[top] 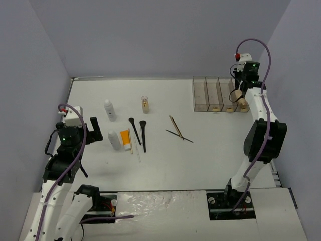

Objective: Organize the makeup

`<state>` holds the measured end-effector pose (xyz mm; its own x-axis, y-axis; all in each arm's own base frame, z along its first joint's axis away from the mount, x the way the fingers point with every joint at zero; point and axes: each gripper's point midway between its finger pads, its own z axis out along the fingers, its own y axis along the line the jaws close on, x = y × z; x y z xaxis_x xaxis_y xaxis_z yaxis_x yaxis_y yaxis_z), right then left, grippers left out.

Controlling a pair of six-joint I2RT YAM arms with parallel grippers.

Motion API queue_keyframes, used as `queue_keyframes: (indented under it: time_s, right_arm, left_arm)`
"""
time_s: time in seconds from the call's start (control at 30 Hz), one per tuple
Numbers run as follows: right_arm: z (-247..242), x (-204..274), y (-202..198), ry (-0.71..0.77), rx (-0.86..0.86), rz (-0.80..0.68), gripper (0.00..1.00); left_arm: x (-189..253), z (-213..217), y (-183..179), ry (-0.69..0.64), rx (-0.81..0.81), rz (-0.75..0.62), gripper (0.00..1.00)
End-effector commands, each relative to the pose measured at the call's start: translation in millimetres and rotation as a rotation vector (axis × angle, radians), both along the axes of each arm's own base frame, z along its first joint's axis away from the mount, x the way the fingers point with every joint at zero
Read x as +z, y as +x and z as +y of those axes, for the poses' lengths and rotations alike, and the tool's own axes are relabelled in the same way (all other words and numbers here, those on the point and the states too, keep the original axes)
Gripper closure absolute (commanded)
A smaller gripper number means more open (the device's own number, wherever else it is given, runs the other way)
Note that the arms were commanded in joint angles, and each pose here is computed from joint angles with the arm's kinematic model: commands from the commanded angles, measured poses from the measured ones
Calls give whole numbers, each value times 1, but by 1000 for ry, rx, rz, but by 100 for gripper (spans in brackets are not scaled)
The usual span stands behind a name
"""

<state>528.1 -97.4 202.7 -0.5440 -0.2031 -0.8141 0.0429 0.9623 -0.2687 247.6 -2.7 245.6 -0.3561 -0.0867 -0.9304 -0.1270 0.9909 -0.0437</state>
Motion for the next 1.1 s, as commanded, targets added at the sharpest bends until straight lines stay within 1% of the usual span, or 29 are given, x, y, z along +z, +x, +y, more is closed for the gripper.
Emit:
queue_keyframes:
  time_s: [0.0, 0.13, 0.2, 0.33, 0.4, 0.43, 0.53, 0.57, 0.63, 0.7, 0.77, 0.83, 0.93, 0.97, 1.07]
  right_arm:
    - [-21, 1, 38, -52, 39, -44, 100]
    - [-49, -23, 50, -28, 4, -19, 100]
    - [-52, -38, 56, -11, 8, -3, 100]
    - [-60, -76, 61, 14, 4, 53, 95]
    - [-64, -86, 60, 22, -9, 67, 90]
    - [-66, -90, 59, 27, -13, 73, 86]
    - [-67, -91, 57, 31, -21, 77, 70]
    - [-67, -86, 57, 33, -22, 68, 64]
    - [-66, -75, 56, 40, -30, 47, 55]
    - [-64, -53, 55, 54, -40, 5, 51]
    - [-54, -22, 58, 62, -29, -66, 44]
    - [-42, 5, 52, 77, -36, -113, 44]
    - [3, 58, 37, 104, -19, -206, 43]
    - [22, 59, 29, 131, -16, -207, 43]
    - [103, 74, 3, 189, 62, -228, 43]
  left_arm:
    - [15, -6, 11, -27, -14, -38, 3]
    - [10, -7, 15, -22, -15, -8, 3]
    - [9, -7, 17, -22, -17, 0, 3]
    - [5, -6, 21, -25, -13, 31, 3]
    - [4, -6, 22, -26, -12, 36, 3]
    - [4, -6, 23, -27, -13, 38, 3]
    - [3, -6, 23, -30, -13, 41, 3]
    - [3, -6, 22, -29, -13, 41, 3]
    - [4, -7, 22, -30, -16, 36, 3]
    - [6, -6, 21, -32, -15, 28, 3]
    - [7, -6, 20, -32, -15, 21, 3]
    - [10, -6, 18, -34, -16, 9, 3]
    - [14, -5, 16, -38, -15, -10, 3]
    - [15, -5, 15, -38, -14, -13, 3]
    - [17, -5, 14, -43, -13, -26, 3]
